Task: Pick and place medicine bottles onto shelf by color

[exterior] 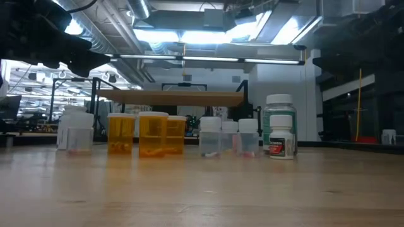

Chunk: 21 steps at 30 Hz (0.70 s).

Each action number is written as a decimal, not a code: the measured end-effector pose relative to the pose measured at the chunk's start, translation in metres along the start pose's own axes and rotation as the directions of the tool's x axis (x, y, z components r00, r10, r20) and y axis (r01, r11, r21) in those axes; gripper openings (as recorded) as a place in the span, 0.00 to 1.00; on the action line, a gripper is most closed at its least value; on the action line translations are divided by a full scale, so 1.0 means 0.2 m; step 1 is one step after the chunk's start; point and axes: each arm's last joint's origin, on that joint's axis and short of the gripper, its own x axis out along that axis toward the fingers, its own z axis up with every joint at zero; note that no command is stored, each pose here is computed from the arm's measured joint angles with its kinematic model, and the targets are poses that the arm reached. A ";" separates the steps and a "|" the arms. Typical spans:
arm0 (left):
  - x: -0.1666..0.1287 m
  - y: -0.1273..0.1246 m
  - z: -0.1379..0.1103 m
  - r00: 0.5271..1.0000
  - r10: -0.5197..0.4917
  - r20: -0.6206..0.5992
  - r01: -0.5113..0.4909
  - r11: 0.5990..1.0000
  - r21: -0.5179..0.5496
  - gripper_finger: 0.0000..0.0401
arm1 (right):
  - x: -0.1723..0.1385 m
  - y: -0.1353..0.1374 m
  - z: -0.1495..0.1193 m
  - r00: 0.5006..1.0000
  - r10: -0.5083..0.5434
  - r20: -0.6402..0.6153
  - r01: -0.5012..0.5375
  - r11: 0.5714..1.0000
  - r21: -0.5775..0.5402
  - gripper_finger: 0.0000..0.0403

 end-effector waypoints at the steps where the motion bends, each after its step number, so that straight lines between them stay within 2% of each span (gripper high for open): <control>1: 0.00 0.00 0.00 1.000 0.000 0.000 0.000 1.000 0.000 0.69 | 0.00 0.00 0.00 1.000 0.000 0.000 0.000 1.000 0.000 0.67; 17: 0.00 0.00 0.00 1.000 0.000 -0.001 0.000 1.000 0.000 0.69 | 0.00 0.00 0.01 1.000 -0.002 0.018 0.002 1.000 0.004 0.67; 21: 0.00 0.00 0.00 1.000 0.000 -0.001 0.000 1.000 0.000 0.69 | 0.00 0.00 0.00 1.000 0.009 0.005 -0.009 0.998 0.057 0.67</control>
